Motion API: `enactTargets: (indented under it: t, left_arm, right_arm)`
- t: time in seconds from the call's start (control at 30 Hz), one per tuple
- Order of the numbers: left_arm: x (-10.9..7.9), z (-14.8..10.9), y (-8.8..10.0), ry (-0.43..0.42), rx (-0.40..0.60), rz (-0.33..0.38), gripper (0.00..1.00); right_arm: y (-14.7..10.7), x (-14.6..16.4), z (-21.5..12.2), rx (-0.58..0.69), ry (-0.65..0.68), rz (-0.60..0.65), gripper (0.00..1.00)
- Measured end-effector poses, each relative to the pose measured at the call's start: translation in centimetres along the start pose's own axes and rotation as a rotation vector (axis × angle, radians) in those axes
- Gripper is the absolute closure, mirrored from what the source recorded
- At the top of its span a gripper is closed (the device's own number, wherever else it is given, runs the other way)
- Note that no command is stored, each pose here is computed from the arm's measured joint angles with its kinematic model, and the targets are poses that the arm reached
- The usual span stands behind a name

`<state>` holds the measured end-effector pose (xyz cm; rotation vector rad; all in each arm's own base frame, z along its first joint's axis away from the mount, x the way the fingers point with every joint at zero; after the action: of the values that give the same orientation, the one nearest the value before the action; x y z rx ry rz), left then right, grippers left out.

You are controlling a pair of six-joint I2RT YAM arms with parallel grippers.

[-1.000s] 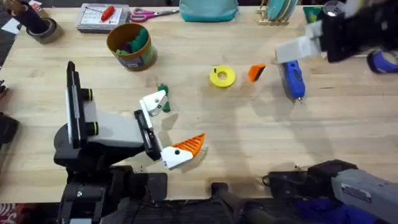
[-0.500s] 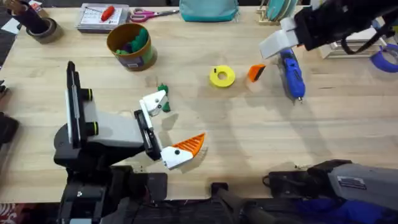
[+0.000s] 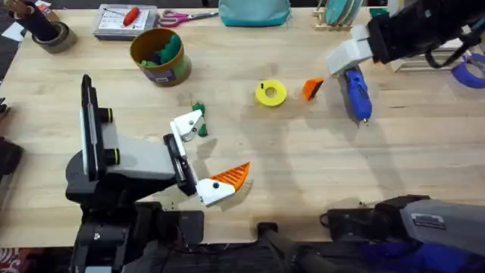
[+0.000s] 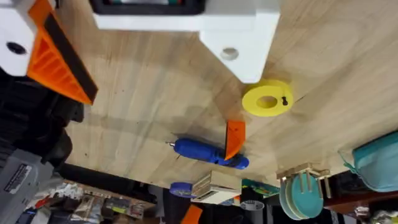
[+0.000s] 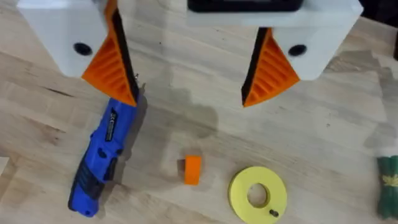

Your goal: Pick up the gripper from the table and insert it into the empty holder that is missing its gripper. Then pick up a screw, insert it into the mounting hole, and use the screwdriver to tighten it. Finally, clean up the table by picking up the vegetable and placing it into the bucket.

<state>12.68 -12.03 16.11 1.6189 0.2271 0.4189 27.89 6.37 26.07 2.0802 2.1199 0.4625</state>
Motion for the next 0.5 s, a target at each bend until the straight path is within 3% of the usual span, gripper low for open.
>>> enactTargets:
  t: [0.17,0.5]
  left_arm:
    - [0.0,0.0,0.0,0.0,0.0,0.0,0.016]
    - [0.0,0.0,0.0,0.0,0.0,0.0,0.015]
  right_arm:
    - [0.1,0.0,0.8,-0.005,0.005,0.019,0.005]
    - [-2.0,-0.5,4.5,0.08,-0.012,0.032,0.005]
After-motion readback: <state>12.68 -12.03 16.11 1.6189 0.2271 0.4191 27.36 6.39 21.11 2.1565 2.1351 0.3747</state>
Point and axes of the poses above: each hand's point on the last joint's axis, 136 mm out from that joint toward the fingers, its own z axis out along the fingers, its own x axis along the line the jaws close on, y = z × x, the point moved 4 cm from there along -z, back along the fingers, and after that the axes turned 15 degrees about z, right-handed, at the moved point
